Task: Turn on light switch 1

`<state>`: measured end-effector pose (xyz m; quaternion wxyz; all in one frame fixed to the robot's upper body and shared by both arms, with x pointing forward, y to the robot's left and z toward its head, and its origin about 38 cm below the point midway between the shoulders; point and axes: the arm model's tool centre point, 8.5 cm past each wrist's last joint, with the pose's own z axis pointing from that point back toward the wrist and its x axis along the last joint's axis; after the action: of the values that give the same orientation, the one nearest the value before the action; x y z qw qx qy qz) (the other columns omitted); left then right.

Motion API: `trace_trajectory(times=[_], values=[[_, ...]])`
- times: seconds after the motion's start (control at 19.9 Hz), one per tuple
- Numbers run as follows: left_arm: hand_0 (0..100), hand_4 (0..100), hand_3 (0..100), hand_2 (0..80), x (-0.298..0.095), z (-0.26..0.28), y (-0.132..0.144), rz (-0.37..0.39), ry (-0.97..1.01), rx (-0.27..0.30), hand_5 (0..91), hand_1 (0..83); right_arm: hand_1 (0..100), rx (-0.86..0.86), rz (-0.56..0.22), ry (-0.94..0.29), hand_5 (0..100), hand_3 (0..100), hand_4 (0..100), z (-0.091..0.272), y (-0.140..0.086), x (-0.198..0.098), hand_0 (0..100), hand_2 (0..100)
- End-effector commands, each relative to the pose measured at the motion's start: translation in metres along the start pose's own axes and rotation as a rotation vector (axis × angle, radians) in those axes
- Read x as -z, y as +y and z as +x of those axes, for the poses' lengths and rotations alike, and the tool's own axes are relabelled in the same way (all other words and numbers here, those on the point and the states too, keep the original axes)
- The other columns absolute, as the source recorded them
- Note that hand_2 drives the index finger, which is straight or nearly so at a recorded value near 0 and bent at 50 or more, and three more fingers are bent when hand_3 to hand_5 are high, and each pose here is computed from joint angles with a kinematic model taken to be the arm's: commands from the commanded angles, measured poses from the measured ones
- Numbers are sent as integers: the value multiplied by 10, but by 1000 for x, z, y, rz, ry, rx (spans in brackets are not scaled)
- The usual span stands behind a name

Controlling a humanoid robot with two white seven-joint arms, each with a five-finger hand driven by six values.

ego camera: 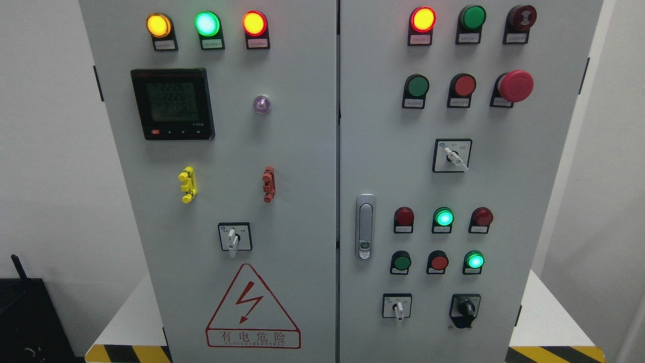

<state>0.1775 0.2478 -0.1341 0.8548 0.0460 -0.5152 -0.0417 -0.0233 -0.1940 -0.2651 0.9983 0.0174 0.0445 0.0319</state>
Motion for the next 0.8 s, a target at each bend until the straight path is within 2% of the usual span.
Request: trace_trajectory(times=[0.0, 0.1, 0.2, 0.3, 0.45, 0.6, 0.7, 0.75], values=[[219, 546, 439, 231, -2, 193, 26, 34, -563, 34, 324, 256, 0, 0, -1, 1, 0, 0, 0, 0, 0, 0, 303, 0], [241, 570, 462, 245, -15, 225, 29, 25, -651, 51, 389, 309, 0, -1, -1, 1, 0, 0, 0, 0, 0, 0, 303, 0], [241, 577, 471, 268, -28, 254, 29, 24, -712, 56, 398, 335, 0, 0, -1, 1, 0, 0, 0, 0, 0, 0, 303, 0], [233, 589, 486, 293, -44, 288, 27, 26, -747, 34, 408, 362, 0, 0, -1, 1, 0, 0, 0, 0, 0, 0, 303, 0], [222, 615, 518, 321, -40, 321, 27, 37, -827, 25, 444, 420, 0, 0, -1, 1, 0, 0, 0, 0, 0, 0, 303, 0], [187, 660, 576, 370, -34, 348, 29, 60, -864, 11, 510, 532, 0, 0, -1, 1, 0, 0, 0, 0, 0, 0, 303, 0], [131, 671, 597, 415, -30, 365, 20, 59, -884, -20, 530, 598, 0, 0, -1, 1, 0, 0, 0, 0, 0, 0, 303, 0], [113, 676, 597, 427, -29, 374, 17, 74, -896, -39, 534, 604, 0, 0, -1, 1, 0, 0, 0, 0, 0, 0, 303, 0]])
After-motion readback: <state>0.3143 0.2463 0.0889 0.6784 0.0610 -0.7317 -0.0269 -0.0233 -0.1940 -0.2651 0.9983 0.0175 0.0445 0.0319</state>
